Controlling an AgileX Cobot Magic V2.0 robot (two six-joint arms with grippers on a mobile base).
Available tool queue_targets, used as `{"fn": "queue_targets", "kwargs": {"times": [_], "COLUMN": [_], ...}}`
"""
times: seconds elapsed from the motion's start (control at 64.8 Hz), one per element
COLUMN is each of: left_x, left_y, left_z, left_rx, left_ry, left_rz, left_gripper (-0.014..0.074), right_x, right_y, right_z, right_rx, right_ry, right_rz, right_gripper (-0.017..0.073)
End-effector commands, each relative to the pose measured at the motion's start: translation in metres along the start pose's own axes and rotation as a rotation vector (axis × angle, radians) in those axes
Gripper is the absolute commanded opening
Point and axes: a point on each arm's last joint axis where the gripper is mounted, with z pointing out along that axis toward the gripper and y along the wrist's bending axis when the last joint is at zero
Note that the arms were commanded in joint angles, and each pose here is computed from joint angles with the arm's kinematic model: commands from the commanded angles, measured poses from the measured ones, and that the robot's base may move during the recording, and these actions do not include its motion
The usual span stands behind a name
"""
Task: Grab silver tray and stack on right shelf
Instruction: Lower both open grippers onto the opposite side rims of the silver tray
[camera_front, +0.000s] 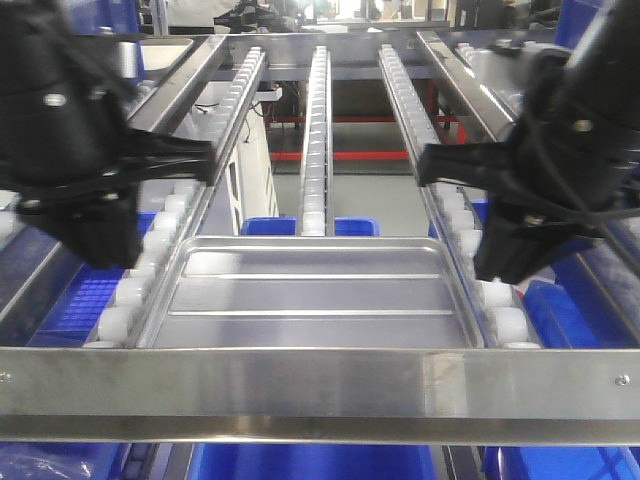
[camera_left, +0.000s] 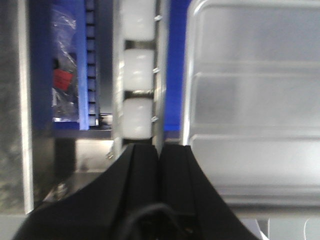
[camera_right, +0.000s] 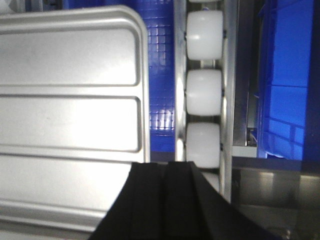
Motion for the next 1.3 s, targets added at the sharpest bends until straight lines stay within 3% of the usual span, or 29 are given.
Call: {"fn": "queue_targets", "kwargs": {"times": [0.0, 0.123, 0.247, 0.447, 1.28], "left_x": [-0.016, -0.02, -0.02, -0.019, -0.02], "left_y": [-0.01, -0.018, -0.02, -0.02, -0.019], "left_z": [-0.01, -0.003, 0.001, 0.002, 0.002], "left_rx": [0.033, 0.062, 0.066, 0.066, 0.06], "left_ry": [-0.047, -0.018, -0.001, 0.002, -0.003], "left_rz": [-0.021, -0.009, -0.016, 0.063, 0.071], "left_gripper": [-0.0092, -0.0092, -0.0091, -0.0091, -0.0091], "right_x": [-0.021, -0.028, -0.024, -0.022, -0.021], "right_y": [0.014, 0.028, 0.038, 0.04, 0.038], "right_z": [-0.013, -0.009, -0.005, -0.005, -0.005], "right_rx": [-0.002, 0.056, 0.045, 0.027, 0.043], "right_ry": [-0.092, -0.092, -0.085, -0.07, -0.053], "right_rz": [-0.023, -0.077, -0.11, -0.074, -0.073], "right_gripper": [0.0075, 0.0075, 0.0073, 0.0073, 0.0074]}}
